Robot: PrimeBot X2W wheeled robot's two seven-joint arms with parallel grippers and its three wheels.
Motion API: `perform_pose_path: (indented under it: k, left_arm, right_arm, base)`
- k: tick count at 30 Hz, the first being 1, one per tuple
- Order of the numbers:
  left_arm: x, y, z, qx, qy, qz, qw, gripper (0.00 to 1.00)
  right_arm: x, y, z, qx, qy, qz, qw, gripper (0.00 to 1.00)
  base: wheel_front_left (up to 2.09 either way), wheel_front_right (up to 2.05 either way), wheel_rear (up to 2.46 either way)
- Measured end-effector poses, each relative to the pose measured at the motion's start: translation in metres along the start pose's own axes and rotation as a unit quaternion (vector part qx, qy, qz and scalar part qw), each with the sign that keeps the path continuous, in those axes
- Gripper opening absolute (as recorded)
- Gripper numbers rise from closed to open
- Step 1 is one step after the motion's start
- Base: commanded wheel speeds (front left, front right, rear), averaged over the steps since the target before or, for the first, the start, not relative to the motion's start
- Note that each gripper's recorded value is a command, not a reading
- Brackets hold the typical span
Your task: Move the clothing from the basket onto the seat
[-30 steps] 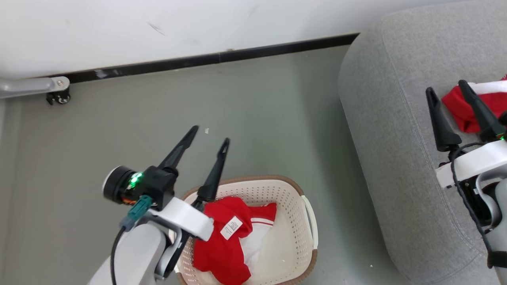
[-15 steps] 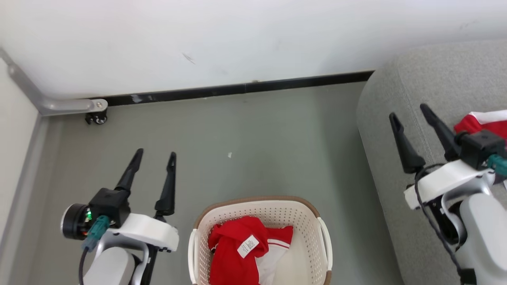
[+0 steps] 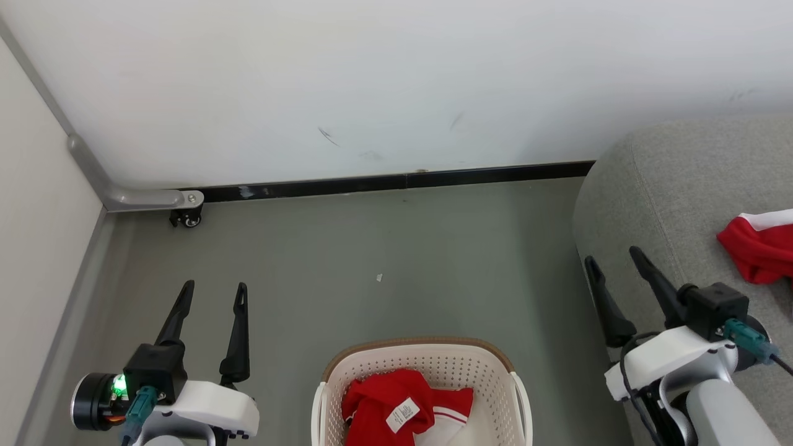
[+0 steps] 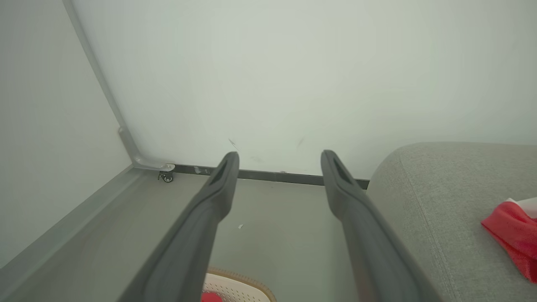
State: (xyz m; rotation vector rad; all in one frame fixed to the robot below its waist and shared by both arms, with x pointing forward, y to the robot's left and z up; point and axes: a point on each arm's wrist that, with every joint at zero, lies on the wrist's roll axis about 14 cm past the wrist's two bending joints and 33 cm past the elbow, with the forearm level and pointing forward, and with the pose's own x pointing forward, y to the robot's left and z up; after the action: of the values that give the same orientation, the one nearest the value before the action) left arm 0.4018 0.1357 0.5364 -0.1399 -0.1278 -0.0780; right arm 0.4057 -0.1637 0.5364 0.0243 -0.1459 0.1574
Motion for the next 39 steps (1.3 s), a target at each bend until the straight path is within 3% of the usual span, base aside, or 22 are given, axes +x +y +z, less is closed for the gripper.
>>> perform_pose_path:
  k: [6,17,39]
  left_arm:
    - [-0.014,0.014,0.005,0.002,-0.005,0.031,1.000,1.00]
    - [-0.035,0.030,0.002,0.022,0.000,0.058,0.998,1.00]
    - [-0.043,0.018,0.001,0.027,0.002,0.028,0.999,1.00]
  right_arm:
    - [-0.016,0.012,-0.003,0.016,0.003,-0.001,1.000,1.00]
    - [-0.045,-0.002,-0.007,-0.001,0.010,-0.034,0.999,1.00]
    - [-0.072,-0.005,0.001,-0.006,0.005,-0.050,0.999,1.00]
  base:
    - [0.00,0.00,0.00]
    - [0.00,0.00,0.00]
    - [0.00,0.00,0.00]
